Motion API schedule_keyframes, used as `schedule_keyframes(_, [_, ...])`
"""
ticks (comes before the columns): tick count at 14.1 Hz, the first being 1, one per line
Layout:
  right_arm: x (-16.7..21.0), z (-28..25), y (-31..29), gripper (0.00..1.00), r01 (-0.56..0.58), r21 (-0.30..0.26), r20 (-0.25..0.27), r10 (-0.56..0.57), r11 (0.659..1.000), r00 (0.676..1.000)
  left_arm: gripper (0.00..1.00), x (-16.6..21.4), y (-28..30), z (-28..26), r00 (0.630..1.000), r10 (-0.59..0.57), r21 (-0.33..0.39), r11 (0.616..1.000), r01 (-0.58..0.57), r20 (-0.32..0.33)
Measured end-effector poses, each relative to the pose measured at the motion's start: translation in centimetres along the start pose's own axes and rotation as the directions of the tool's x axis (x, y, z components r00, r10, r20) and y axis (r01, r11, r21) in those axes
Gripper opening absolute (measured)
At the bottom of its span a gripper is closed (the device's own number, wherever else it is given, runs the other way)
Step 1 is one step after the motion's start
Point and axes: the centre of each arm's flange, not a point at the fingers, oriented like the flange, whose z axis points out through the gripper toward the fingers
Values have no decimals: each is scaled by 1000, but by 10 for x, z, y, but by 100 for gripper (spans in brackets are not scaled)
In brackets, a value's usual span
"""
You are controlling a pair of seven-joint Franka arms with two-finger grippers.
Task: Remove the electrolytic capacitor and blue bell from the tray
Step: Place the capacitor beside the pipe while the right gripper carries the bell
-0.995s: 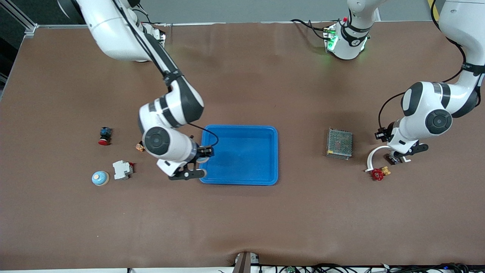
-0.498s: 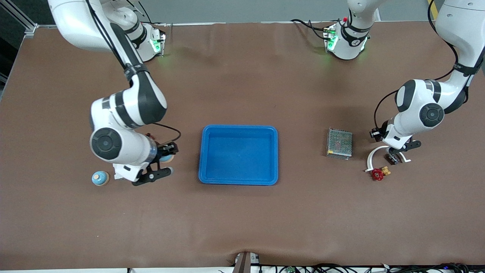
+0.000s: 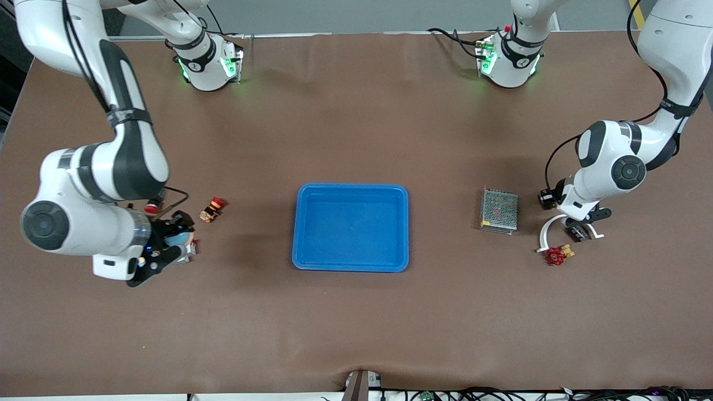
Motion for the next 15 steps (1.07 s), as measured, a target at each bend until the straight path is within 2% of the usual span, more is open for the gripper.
schedule_keyframes(3, [-26, 12, 35, 69, 57, 25, 12, -57, 998, 998, 77, 20, 0, -27, 998, -10, -9, 1000, 9, -67])
schedule_keyframes(5, [-39, 25, 49, 69, 68, 35, 18, -69, 997, 997, 95, 38, 11, -67, 992, 1, -11, 1000, -3, -125])
schedule_keyframes(6, [-45, 31, 52, 69, 75, 21, 15, -75, 997, 997, 100, 47, 19, -92, 989, 8, -6, 1000, -9, -150])
schedule_keyframes(8, [-57, 41, 49, 69, 87, -23, 4, -86, 996, 996, 100, 63, 31, -147, 978, 13, -3, 1000, -14, -207])
schedule_keyframes(11, [-77, 57, 32, 69, 95, -44, -8, -96, 994, 995, 100, 80, 37, -219, 959, 14, -6, 1000, -17, -283])
schedule_keyframes(15, [-93, 96, 24, 69, 135, -72, -26, -137, 988, 990, 100, 84, 38, -273, 950, 86, 25, 996, -82, -299])
